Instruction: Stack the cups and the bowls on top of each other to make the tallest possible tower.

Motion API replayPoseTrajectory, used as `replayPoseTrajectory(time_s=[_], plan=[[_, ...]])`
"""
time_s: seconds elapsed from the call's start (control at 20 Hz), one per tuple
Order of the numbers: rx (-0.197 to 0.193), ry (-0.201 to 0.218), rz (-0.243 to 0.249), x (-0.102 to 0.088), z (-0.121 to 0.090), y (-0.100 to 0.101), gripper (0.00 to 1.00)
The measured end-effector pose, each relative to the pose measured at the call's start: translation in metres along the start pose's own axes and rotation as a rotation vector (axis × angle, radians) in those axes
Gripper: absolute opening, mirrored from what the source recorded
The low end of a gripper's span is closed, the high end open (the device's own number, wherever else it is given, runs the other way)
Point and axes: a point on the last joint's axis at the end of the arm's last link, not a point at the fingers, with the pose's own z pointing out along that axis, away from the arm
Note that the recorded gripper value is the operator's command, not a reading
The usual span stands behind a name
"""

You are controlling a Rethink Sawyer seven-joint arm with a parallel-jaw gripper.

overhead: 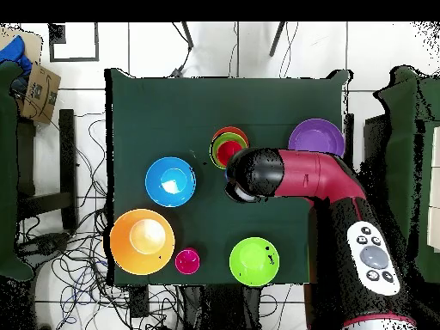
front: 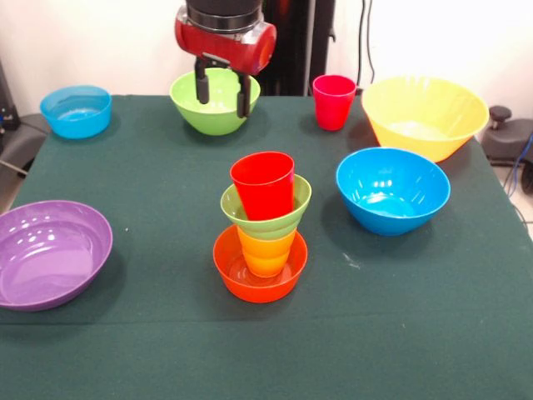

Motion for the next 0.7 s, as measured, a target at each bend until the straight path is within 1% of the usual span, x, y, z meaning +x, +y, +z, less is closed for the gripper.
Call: replayPoseTrajectory(time_s=[0.35, 0.55, 0.7], plan=[[0.004, 0.009, -0.012, 0.002, 0.008, -0.015, 1.0], [-0.005, 0.019, -0.024, 0.005, 0.011, -0.018, 1.0], [-0.01, 0.014, -0.03, 0.002, 0.012, -0.025, 1.0]])
